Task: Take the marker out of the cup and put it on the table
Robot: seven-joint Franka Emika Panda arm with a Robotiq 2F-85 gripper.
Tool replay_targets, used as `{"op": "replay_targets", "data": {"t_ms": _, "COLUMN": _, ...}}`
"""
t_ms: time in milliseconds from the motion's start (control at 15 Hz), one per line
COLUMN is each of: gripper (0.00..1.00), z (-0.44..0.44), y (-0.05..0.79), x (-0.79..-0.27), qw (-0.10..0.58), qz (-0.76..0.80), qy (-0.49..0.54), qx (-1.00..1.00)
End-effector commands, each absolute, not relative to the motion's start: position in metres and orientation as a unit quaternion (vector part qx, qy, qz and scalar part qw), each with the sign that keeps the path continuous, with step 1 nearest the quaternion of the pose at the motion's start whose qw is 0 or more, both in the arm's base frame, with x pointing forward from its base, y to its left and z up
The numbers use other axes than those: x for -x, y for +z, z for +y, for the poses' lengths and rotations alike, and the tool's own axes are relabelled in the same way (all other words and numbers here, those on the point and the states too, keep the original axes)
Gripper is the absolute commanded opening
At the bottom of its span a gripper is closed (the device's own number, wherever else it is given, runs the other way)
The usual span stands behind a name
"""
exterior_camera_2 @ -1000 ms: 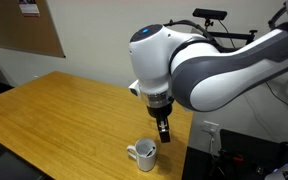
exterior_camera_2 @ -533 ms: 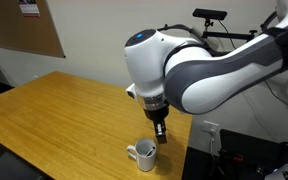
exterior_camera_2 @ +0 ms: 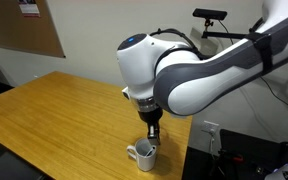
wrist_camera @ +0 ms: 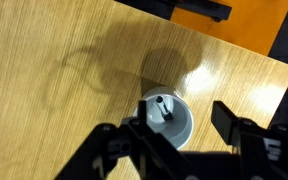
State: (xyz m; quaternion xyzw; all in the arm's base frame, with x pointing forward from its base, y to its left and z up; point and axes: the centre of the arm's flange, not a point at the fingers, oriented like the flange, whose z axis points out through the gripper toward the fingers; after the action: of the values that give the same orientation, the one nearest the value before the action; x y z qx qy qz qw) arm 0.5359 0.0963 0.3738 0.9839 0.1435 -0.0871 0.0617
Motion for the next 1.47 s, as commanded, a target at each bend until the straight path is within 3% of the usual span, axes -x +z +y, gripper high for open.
{"op": "replay_targets", "data": {"t_ms": 0, "gripper": 0.59, "z": 0.098, "y": 0.37, "x": -0.556, "qw": 0.06, "qz": 0.12, "qy": -0.09, "qx": -0.987}}
{"op": "replay_targets", "data": {"t_ms": 667, "gripper": 0.59, "z": 0.095, "y": 0.342, "x": -0.581, "qw": 0.059, "qz": 0.112, "qy": -0.103, "qx": -0.987}}
{"op": "replay_targets", "data": {"t_ms": 800, "gripper": 0.57, "z": 0.094, "y": 0.336, "x": -0.584, "qw": 0.059, "qz": 0.113, "qy": -0.105, "qx": -0.986}}
{"op": "replay_targets", "data": {"t_ms": 1067, "gripper": 0.4, "z": 0.094, "y": 0.326, "x": -0.587, "qw": 0.06, "qz": 0.113, "qy": -0.107, "qx": -0.986}}
{"op": "replay_targets", "data": {"t_ms": 1400, "gripper": 0.42, "z": 0.094, "y": 0.316, "x": -0.586, "qw": 0.061, "qz": 0.116, "qy": -0.104, "qx": -0.986}}
